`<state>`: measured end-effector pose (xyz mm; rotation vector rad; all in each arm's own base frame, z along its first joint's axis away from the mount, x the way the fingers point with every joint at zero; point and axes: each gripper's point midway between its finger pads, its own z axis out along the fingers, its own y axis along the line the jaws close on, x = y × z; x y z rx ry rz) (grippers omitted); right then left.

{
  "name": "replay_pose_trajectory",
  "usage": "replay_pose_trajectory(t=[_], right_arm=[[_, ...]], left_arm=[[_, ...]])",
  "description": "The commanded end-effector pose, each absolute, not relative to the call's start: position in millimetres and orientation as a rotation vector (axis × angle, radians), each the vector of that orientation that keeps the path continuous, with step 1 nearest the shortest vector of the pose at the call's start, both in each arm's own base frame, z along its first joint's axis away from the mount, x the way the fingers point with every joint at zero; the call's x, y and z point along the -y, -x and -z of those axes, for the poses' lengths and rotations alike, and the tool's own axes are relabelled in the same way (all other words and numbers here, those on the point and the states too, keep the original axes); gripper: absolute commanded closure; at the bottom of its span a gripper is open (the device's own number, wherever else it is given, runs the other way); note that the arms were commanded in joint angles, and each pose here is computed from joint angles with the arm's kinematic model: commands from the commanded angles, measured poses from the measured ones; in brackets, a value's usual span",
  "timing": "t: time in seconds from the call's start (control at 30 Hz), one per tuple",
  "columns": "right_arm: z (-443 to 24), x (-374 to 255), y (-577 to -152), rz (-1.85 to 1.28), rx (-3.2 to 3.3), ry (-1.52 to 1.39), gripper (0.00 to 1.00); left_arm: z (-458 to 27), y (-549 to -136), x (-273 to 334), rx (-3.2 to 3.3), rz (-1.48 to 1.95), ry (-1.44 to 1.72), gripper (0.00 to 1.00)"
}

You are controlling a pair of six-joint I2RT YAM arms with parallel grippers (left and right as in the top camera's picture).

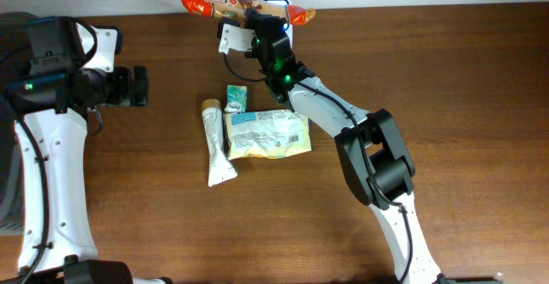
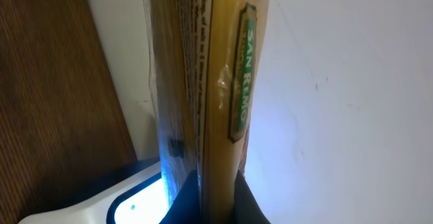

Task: Scan the item barcode
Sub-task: 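Carry the pasta pack with the right gripper over the white scanner, then move the pasta pack right and set it on the table edge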

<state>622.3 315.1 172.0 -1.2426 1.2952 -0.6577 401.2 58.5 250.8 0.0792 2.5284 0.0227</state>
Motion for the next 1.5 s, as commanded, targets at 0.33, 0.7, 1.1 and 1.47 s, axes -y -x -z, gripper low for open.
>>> replay_pose_trajectory(t=[0.33, 0.7, 1.1, 1.47], right_arm=[[-273, -278, -610, 0.719, -1.374, 1.091, 0.96], [-351, -161, -464, 0.091, -2.041, 0.641, 0.96], [-162, 100, -420, 0.319, -2.844, -0.227, 0.96], [-115, 147, -397, 0.767, -2.910, -0.489, 0.00]], left_arm=[[-261, -397, -59, -2.503, -0.041, -0.094, 0.01], [-261, -398, -59, -2.503, -0.041, -0.094, 0.01], [-261, -397, -59, -2.503, -0.041, -0.094, 0.01], [-261, -398, -59, -2.503, -0.041, -0.094, 0.01]])
